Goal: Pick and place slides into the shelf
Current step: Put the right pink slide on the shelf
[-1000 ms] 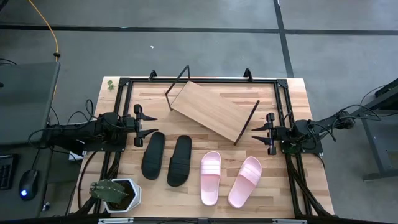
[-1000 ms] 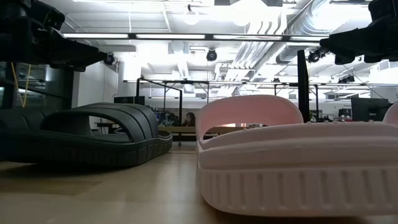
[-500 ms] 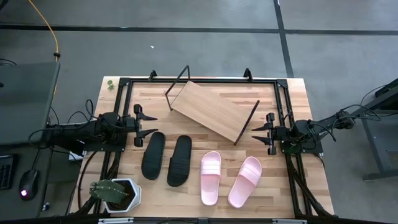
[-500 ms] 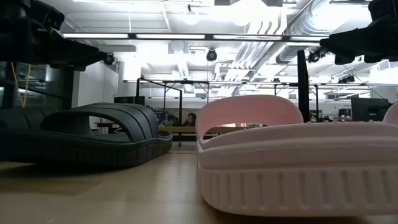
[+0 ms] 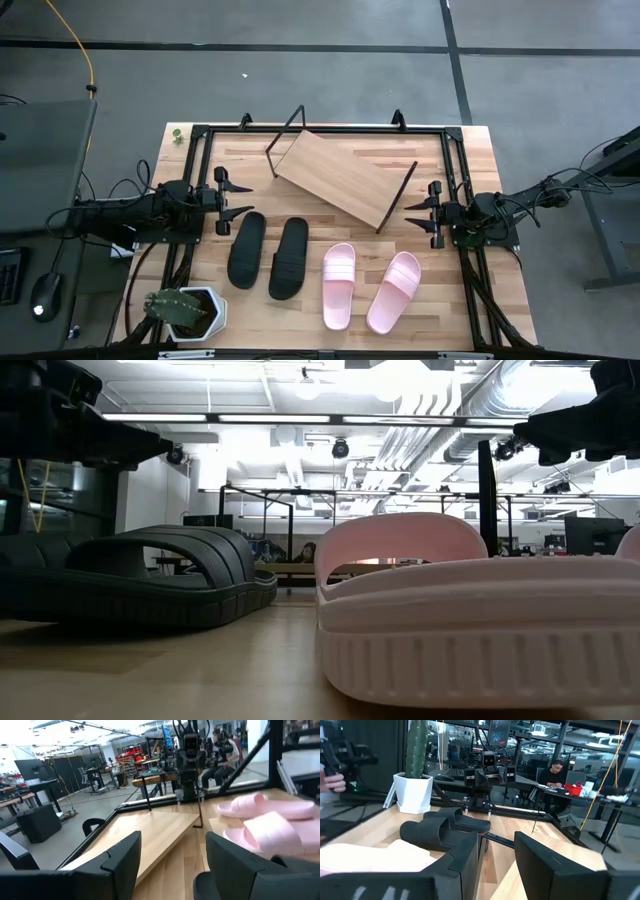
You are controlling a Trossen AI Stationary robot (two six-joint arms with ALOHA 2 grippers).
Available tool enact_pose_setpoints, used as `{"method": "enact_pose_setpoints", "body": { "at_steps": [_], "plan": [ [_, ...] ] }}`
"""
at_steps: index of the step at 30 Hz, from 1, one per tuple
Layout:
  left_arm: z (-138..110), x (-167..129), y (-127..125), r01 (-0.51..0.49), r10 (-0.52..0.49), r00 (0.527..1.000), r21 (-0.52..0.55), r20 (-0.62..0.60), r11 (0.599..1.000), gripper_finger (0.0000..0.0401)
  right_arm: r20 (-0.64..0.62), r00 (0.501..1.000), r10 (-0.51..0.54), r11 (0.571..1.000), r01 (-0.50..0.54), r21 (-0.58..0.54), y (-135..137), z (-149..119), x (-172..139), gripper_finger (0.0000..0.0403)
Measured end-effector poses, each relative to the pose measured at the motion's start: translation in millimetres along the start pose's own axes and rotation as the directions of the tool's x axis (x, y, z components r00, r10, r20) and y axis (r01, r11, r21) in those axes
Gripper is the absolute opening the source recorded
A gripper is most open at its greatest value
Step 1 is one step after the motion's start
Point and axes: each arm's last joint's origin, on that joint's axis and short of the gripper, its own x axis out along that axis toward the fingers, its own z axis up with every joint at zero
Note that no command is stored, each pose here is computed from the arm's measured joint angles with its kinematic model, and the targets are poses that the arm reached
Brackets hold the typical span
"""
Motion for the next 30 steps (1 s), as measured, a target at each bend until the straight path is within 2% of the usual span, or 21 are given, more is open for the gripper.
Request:
{"method": "enact_pose_setpoints", "body": {
  "at_steps": [4,9,13,30],
  "plan": [
    [-0.1,0.0,-0.1,0.001,-0.001,1.000,-0.138,-0.001,0.990,0.0205,0.000,1.000,0.000,1.000,0.000,0.010,0.0,0.1,0.0,0.0118],
    [-0.1,0.0,-0.3,0.007,-0.007,1.000,-0.296,0.000,0.955,0.0205,0.000,1.000,0.000,0.999,0.000,0.046,0.0,0.0,0.0,0.0118],
    [1.9,0.0,1.1,-0.021,0.027,0.999,-0.304,0.016,0.953,0.0205,0.001,1.000,0.000,0.999,0.000,0.042,0.0,0.2,0.0,0.0118],
    [2.0,0.0,1.2,-0.024,0.031,0.999,-0.307,0.016,0.951,0.0205,0.001,1.000,-0.001,0.999,0.001,0.047,-0.1,0.2,0.0,0.0118]
  ]
}}
